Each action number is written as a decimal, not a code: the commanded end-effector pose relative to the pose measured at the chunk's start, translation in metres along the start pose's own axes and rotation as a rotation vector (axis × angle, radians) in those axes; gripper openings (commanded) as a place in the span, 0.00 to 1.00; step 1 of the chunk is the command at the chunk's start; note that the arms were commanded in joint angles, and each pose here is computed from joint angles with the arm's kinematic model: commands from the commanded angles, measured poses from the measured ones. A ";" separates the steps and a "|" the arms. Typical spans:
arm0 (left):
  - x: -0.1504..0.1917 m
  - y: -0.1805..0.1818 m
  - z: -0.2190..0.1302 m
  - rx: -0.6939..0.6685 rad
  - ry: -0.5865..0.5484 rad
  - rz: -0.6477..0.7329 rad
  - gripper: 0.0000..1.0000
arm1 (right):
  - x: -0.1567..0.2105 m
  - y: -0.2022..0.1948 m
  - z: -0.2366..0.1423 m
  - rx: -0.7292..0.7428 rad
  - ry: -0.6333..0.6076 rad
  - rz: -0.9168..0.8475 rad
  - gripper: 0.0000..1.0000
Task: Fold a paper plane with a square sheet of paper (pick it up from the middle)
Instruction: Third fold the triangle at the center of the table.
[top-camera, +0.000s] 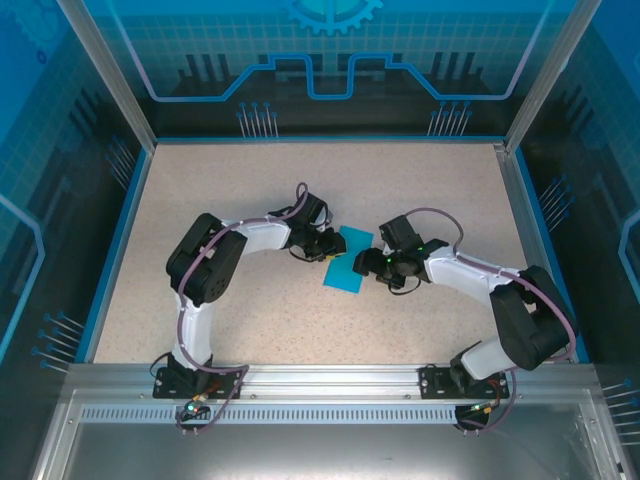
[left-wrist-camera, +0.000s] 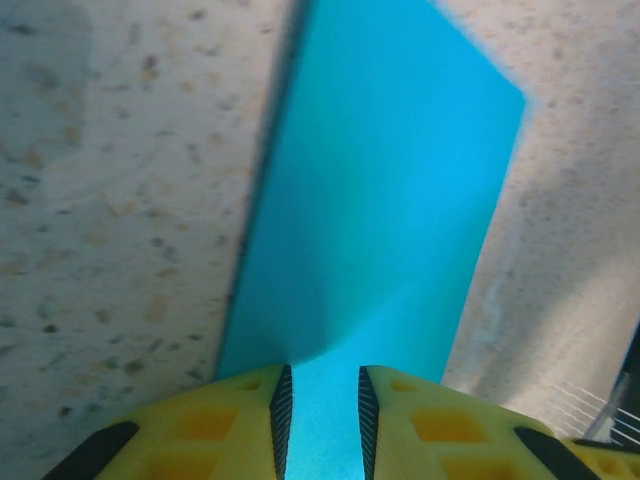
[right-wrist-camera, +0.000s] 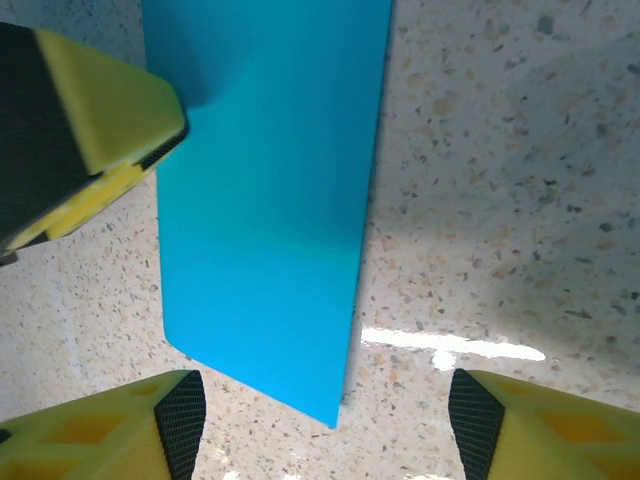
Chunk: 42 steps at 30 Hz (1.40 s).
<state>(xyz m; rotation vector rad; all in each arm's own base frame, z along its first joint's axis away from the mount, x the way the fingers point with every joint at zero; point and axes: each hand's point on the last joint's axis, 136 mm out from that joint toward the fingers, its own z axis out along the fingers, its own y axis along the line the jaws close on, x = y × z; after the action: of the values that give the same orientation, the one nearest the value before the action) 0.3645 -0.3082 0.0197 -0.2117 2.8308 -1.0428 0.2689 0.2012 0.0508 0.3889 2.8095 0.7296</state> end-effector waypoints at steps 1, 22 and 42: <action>0.003 0.016 0.004 -0.089 0.015 -0.013 0.27 | 0.009 0.006 0.005 -0.022 0.050 0.042 0.69; 0.008 0.033 0.010 -0.154 0.048 -0.061 0.27 | 0.034 0.032 0.034 -0.078 0.179 0.117 0.67; 0.011 0.035 0.010 -0.161 0.058 -0.066 0.27 | 0.028 0.036 0.034 -0.163 0.117 0.192 0.52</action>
<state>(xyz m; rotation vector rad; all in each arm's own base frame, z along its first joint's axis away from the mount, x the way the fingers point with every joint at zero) 0.3665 -0.3049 0.0182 -0.2447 2.8747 -0.9765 0.2559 0.2529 0.0273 0.5830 2.8692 1.0107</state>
